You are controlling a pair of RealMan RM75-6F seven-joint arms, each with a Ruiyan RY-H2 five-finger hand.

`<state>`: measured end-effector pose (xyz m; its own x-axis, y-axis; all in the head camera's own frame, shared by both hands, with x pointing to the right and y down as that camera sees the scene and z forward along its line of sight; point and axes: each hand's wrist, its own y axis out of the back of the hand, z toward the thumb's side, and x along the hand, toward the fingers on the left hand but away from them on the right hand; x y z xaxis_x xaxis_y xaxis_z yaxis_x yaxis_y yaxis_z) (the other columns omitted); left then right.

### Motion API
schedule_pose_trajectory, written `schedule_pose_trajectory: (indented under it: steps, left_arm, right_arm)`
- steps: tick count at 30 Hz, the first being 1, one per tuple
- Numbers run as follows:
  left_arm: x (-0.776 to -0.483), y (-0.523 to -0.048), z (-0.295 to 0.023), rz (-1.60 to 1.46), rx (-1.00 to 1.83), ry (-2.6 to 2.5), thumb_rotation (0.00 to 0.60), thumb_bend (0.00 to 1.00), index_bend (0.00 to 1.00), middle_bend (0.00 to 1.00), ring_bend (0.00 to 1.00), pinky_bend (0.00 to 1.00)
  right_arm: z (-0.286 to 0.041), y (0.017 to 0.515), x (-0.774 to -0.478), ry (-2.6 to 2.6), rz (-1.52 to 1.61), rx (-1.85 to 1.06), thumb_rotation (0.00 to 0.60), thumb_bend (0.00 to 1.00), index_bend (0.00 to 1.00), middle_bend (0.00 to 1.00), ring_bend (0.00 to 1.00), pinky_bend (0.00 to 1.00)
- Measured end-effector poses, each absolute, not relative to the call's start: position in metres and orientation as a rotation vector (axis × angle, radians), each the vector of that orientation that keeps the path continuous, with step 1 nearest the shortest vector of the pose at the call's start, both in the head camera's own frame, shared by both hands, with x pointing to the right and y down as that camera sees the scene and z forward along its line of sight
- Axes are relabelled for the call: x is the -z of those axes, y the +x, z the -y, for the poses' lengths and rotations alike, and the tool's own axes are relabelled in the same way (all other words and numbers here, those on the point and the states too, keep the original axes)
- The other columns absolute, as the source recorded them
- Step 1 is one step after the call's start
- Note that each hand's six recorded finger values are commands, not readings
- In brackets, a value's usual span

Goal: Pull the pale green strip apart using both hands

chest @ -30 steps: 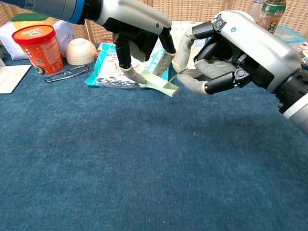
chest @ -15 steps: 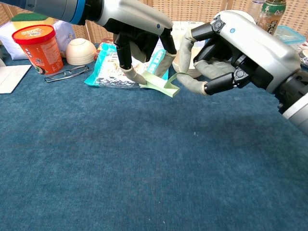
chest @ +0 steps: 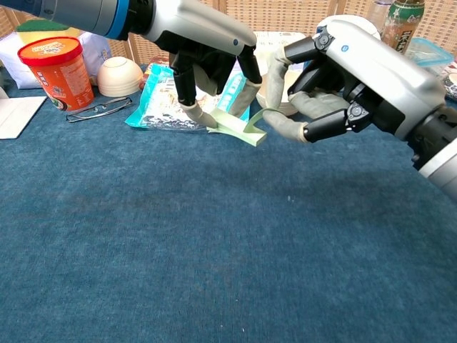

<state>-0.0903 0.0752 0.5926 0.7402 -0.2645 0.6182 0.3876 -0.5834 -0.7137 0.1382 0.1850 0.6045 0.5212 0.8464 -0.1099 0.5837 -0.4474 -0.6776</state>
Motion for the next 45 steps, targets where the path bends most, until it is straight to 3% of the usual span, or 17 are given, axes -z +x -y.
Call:
schedule_pose_trajectory:
  steps: [45]
  left_arm:
    - [-0.5974,-0.0931,-0.0750,0.093,0.898,-2.012,0.600,0.41,0.67,1.00,1.00,1.00]
  right_arm:
    - [-0.1838,0.1421,-0.6054,-2.187,1.161,-0.610,0.600,0.57,0.68,1.00,1.00,1.00]
